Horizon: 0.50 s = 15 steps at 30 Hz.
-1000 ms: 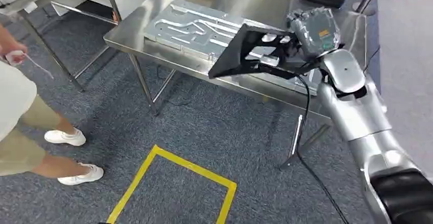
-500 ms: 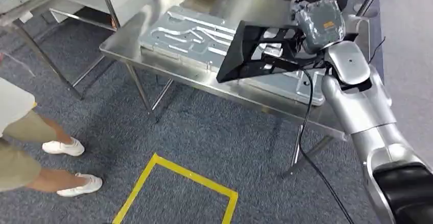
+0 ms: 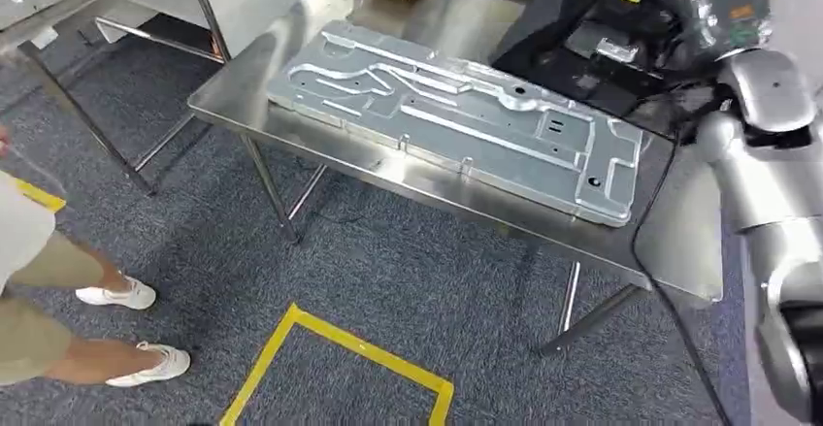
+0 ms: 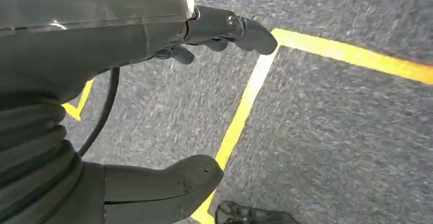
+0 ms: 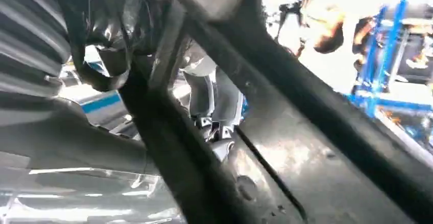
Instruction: Take the parts from the cabinet and place them on the table.
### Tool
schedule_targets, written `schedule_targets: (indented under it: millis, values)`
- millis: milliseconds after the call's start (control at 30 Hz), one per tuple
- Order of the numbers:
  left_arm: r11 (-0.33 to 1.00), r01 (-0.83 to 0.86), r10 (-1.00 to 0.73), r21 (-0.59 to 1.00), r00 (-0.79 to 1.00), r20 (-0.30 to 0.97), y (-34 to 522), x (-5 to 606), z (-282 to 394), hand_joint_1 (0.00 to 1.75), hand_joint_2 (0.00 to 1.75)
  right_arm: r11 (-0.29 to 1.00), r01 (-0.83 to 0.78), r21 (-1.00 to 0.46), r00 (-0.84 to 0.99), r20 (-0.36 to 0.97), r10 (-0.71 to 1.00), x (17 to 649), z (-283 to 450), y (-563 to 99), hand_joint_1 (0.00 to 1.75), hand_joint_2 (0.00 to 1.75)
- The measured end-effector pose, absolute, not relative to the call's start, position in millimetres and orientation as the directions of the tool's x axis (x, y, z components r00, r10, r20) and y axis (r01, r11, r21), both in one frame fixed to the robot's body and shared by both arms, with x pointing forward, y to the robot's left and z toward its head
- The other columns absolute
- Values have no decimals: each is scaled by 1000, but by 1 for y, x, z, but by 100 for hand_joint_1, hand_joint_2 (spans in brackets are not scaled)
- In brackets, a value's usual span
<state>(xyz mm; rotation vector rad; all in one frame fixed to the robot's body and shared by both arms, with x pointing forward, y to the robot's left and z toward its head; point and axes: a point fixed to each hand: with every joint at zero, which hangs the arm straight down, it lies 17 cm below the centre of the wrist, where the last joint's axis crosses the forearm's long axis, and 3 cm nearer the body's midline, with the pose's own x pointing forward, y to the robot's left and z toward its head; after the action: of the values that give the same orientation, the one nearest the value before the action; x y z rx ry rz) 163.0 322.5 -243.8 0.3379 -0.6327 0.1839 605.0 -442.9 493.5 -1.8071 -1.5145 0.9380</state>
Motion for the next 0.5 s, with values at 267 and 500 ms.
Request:
schedule_targets:
  millis: [267,500]
  values:
    - [930,-271,67,249,790,609,322,164,-243,0,175,-142,553,-821,127,-85,988,601,492,-474,175,175]
    - [928,-275,69,250,788,612,324,165,-243,0,175,-132,539,-832,140,-66,988,601,484,-487,175,175]
